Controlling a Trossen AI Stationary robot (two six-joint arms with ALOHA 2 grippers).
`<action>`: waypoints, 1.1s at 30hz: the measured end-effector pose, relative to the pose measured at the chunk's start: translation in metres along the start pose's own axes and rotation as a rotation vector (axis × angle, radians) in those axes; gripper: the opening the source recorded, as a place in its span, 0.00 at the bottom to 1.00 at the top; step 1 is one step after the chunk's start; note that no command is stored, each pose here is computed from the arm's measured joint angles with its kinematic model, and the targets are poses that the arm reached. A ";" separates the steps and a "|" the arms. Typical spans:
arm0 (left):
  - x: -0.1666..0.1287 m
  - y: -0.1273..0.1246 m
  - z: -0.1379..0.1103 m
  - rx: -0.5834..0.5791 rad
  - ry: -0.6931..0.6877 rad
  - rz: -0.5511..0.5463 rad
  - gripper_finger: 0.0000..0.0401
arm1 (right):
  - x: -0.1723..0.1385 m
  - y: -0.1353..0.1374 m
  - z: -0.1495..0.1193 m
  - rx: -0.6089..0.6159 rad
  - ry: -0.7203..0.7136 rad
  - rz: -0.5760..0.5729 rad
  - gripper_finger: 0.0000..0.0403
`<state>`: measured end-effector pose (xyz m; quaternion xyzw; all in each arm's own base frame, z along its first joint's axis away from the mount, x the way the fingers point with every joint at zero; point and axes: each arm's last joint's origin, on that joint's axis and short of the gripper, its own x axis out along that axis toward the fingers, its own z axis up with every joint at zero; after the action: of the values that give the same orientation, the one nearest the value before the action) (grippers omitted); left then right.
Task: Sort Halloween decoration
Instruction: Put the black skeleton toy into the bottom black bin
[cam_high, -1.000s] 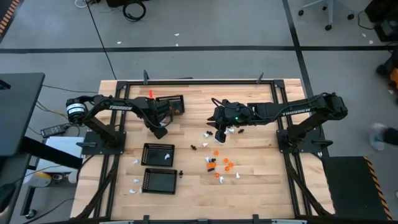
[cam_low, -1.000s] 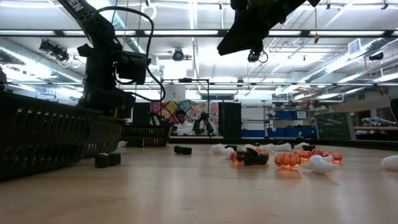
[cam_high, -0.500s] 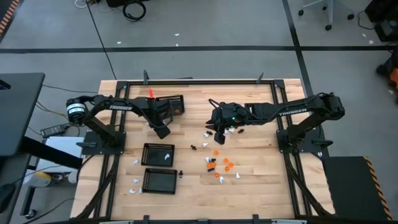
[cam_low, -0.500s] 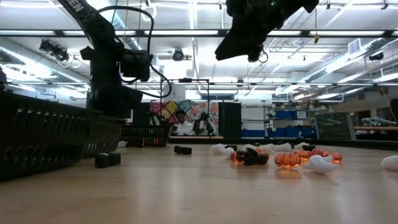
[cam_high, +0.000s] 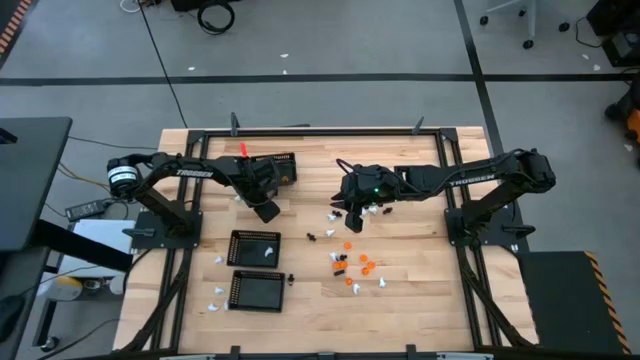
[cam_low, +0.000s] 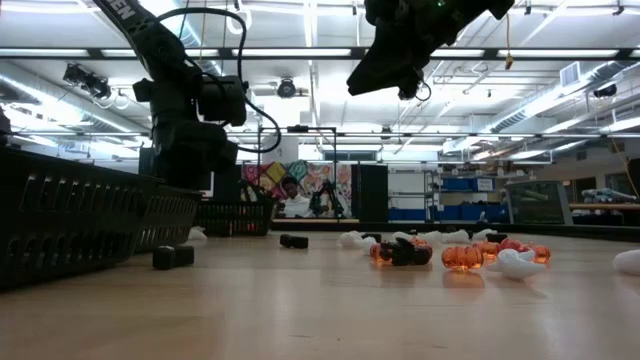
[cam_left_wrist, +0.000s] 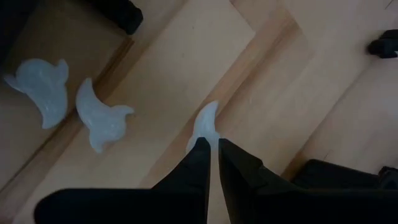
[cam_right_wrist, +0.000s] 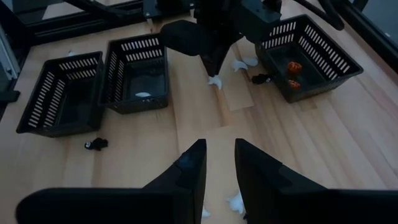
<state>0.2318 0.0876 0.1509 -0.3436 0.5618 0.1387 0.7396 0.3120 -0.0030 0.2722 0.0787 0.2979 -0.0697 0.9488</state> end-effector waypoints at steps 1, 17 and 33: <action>0.000 0.000 0.000 -0.001 0.000 0.000 0.09 | 0.000 0.000 0.000 0.000 0.000 0.000 0.22; 0.005 -0.021 -0.006 0.293 -0.030 0.072 0.29 | 0.000 0.001 -0.001 0.051 0.011 0.025 0.22; -0.004 -0.020 -0.035 0.490 -0.469 -0.012 0.34 | -0.001 0.008 0.000 0.123 -0.021 0.001 0.22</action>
<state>0.2170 0.0508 0.1574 -0.1179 0.3910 0.0706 0.9101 0.3129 0.0048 0.2737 0.1364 0.2828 -0.0883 0.9453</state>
